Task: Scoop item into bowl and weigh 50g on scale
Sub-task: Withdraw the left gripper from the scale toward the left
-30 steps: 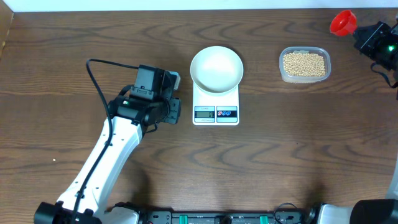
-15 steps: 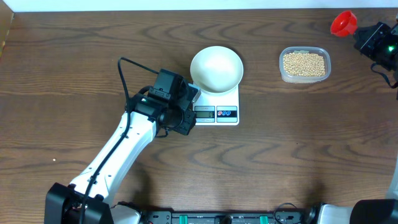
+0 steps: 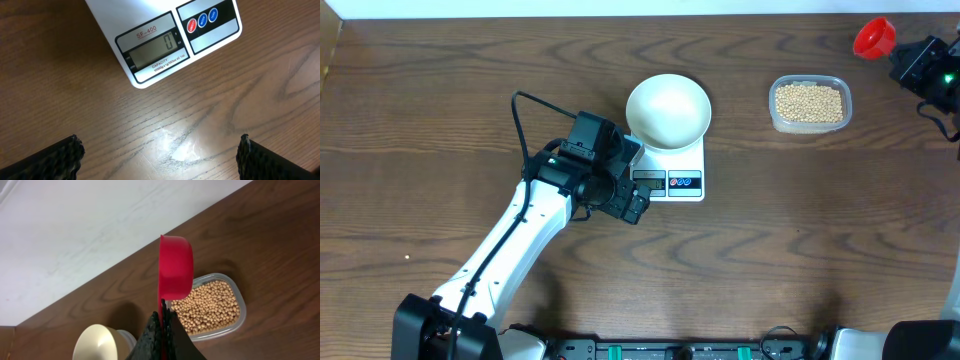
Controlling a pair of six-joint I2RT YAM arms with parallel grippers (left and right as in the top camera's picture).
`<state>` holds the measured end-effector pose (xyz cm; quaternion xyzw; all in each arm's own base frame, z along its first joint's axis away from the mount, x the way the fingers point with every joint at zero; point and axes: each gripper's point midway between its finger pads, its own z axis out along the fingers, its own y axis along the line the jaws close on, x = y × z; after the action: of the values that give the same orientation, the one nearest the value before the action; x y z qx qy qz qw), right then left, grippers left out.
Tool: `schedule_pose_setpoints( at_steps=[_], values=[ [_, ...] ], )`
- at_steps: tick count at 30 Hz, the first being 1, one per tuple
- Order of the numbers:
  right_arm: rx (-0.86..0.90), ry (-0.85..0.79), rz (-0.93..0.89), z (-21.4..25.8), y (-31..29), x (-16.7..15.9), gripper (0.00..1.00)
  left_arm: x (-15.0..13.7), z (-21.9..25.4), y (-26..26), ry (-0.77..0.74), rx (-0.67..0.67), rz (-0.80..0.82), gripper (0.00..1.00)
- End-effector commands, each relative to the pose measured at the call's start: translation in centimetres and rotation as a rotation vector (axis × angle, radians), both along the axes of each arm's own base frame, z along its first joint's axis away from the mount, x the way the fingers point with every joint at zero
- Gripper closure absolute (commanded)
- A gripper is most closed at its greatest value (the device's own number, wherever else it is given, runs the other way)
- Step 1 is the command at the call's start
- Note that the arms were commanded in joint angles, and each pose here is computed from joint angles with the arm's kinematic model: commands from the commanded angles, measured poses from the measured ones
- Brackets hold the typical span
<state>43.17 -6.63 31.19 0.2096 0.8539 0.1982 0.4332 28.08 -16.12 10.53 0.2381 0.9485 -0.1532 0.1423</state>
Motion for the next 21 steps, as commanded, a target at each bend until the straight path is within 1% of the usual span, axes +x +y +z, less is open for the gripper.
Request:
schedule_pose_setpoints(
  at_steps=[1,11,21],
  values=[
    [-0.034,-0.025,0.000,1.06,-0.29,0.19,0.99,-0.46,-0.50,-0.05,0.021,-0.002,-0.010,0.00],
    [-0.035,-0.025,0.000,1.06,-0.30,0.19,0.99,0.19,-0.26,-0.31,-0.008,-0.013,-0.010,0.00],
    [-0.037,-0.025,-0.003,1.06,-0.36,0.20,0.99,0.18,-0.26,-0.30,-0.008,-0.012,-0.010,0.00]
  ],
)
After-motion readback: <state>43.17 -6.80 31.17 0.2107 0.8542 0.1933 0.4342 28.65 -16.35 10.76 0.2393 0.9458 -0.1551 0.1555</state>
